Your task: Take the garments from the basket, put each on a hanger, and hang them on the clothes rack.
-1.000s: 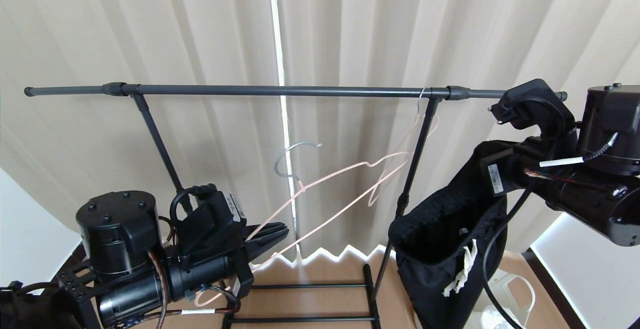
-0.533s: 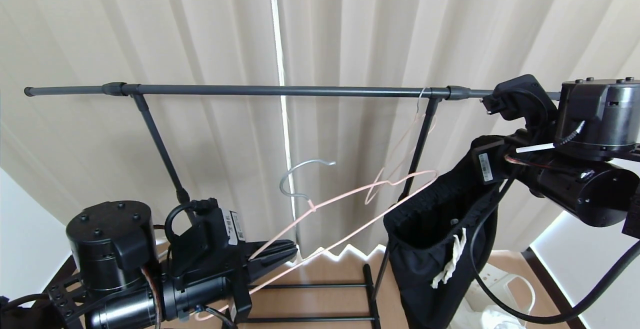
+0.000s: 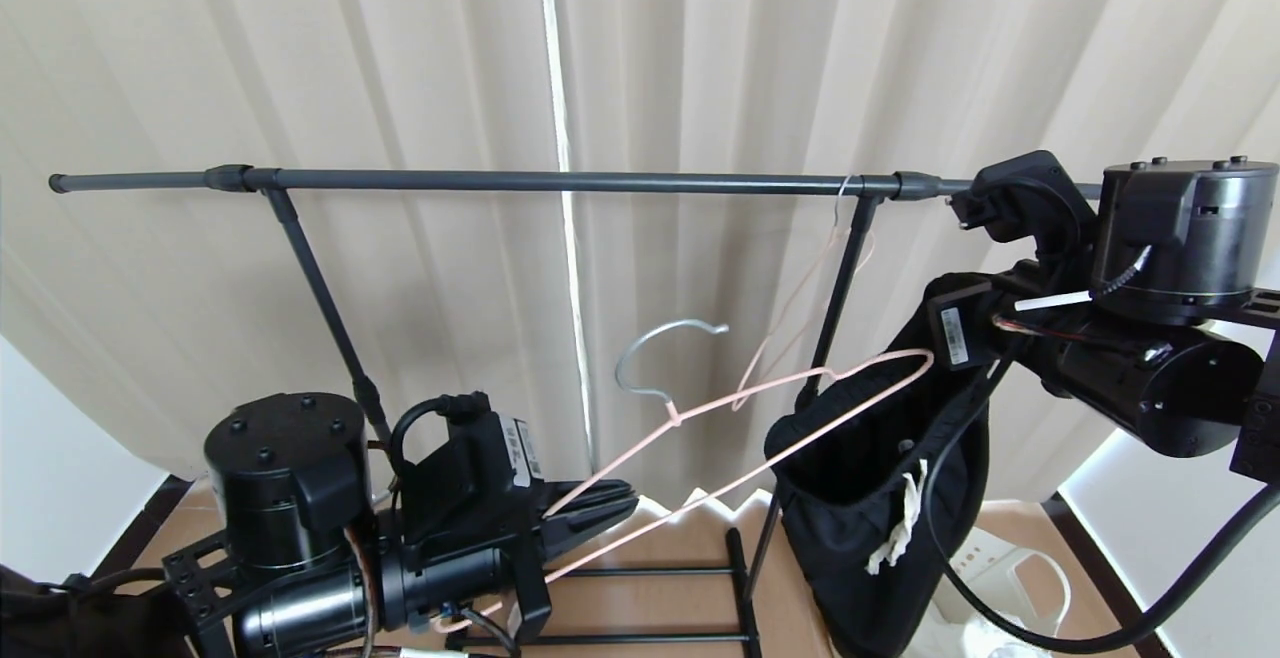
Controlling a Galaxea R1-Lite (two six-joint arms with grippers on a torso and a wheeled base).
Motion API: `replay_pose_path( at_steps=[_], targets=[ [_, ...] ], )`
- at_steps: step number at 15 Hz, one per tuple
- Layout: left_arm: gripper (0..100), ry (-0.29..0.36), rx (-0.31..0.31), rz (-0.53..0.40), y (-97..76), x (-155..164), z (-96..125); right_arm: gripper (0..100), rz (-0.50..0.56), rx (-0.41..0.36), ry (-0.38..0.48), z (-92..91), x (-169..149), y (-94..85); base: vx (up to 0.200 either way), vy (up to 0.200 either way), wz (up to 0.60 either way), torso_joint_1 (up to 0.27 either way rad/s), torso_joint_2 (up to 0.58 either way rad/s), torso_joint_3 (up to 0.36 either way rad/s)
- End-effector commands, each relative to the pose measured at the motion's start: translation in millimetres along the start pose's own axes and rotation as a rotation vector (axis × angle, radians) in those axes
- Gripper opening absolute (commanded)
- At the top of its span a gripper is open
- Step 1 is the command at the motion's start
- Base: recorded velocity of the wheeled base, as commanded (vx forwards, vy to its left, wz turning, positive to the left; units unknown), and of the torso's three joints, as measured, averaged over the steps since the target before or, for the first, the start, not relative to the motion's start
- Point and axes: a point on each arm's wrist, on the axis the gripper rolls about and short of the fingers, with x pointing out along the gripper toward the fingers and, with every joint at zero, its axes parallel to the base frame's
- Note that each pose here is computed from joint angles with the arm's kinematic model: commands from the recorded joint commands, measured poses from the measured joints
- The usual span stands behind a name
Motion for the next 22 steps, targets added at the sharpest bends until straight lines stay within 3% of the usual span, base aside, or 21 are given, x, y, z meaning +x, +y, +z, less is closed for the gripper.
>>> replay_pose_path(
  at_steps=[1,7,14,22],
  targets=[
    [0,0.01,-0.009,-0.009,3.4,14,-5,0,0.013,-0.005,-0.005,0.4,-4,4.7,0.0,0.0,0.0,0.0,0.0,0.0],
    [0,-0.002,-0.057,0.026,8.7,32,0,0,0.035,-0.015,-0.013,1.4,-12,12.9,0.0,0.0,0.0,0.0,0.0,0.0],
    [0,-0.016,-0.067,0.022,8.8,39,3,0,0.099,0.005,-0.046,5.3,-37,42.9,0.0,0.0,0.0,0.0,0.0,0.0],
    [0,-0.024,-0.071,0.031,8.8,48,-6,0,0.238,0.133,-0.099,19.2,-67,75.1,0.0,0.0,0.0,0.0,0.0,0.0]
  ],
)
